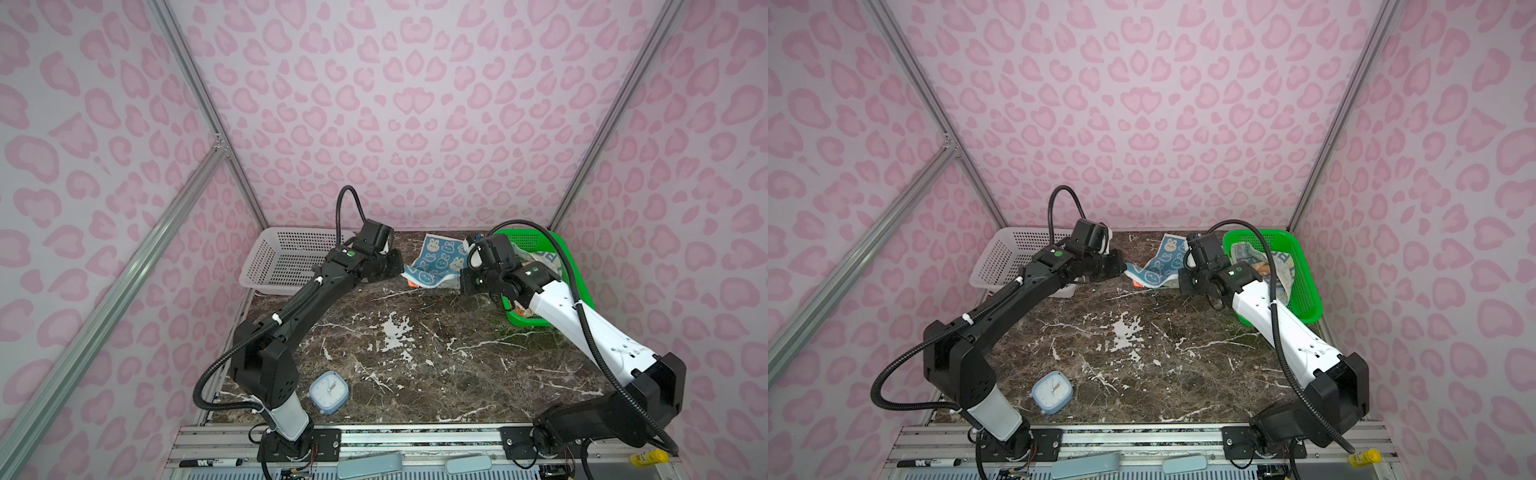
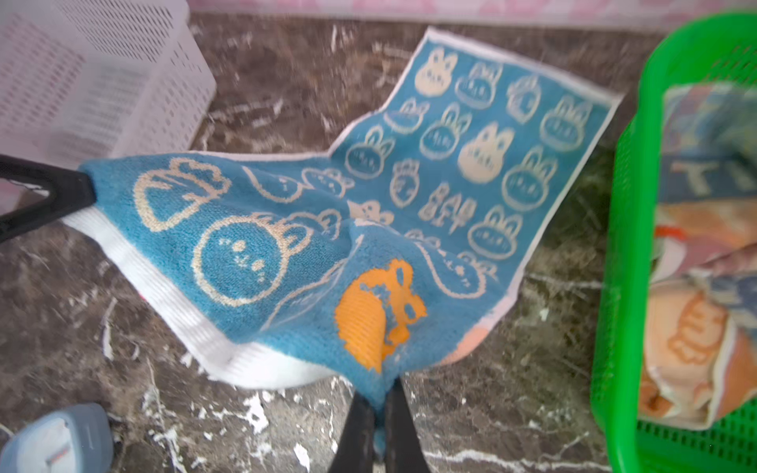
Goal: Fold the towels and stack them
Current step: 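Lift the towel with both grippers and swing it up to hang vertically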
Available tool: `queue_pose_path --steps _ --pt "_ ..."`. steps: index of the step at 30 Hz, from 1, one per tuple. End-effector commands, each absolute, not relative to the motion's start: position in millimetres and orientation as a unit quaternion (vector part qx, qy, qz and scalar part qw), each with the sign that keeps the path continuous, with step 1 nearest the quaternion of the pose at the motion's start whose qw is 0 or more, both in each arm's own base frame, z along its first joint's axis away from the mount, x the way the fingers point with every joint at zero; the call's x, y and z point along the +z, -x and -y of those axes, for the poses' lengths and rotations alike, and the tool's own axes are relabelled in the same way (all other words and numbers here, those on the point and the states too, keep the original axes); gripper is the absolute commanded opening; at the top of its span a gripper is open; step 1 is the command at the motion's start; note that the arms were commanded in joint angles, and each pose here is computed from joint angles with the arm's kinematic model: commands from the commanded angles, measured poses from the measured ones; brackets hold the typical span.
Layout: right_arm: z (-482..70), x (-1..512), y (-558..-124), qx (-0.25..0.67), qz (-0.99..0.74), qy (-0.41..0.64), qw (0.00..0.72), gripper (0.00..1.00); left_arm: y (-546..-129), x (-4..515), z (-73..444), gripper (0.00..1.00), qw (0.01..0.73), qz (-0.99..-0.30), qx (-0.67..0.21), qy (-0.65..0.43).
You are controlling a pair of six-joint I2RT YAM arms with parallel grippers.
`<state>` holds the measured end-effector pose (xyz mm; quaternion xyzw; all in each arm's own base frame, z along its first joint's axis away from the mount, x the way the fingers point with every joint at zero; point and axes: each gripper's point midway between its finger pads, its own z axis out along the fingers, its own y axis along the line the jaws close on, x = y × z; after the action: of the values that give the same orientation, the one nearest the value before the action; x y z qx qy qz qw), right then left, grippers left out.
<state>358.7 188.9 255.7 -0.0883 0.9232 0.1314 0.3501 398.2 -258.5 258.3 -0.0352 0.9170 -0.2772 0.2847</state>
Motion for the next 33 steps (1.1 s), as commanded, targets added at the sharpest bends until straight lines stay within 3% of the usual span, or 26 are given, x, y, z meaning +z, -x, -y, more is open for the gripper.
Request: queue_pose_path --steps 1,9,18,22,28,33 --pt "-186.8 300.7 -364.2 0.122 -0.914 0.101 0.374 0.00 -394.3 296.0 247.9 0.04 0.283 -0.913 -0.291 0.041" --pt "-192.9 415.0 -332.8 0.185 -0.857 0.132 0.462 0.00 -363.1 394.8 223.1 0.03 0.364 -0.872 -0.325 0.039" --pt "-204.1 466.5 -249.9 0.257 -0.803 0.189 0.504 0.00 -284.3 461.9 191.4 0.02 0.409 -0.820 -0.397 0.049" --pt "-205.0 483.0 -240.5 0.278 -0.793 0.190 0.509 0.00 -270.9 479.3 184.2 0.02 0.413 -0.812 -0.409 0.056" --pt "-205.9 453.4 -288.5 0.255 -0.832 0.159 0.467 0.00 -313.8 449.7 188.2 0.02 0.385 -0.843 -0.371 0.067" --pt "-199.7 381.2 -357.3 0.257 -0.875 0.117 0.394 0.00 -385.8 384.9 190.7 0.02 0.339 -0.879 -0.323 0.089"
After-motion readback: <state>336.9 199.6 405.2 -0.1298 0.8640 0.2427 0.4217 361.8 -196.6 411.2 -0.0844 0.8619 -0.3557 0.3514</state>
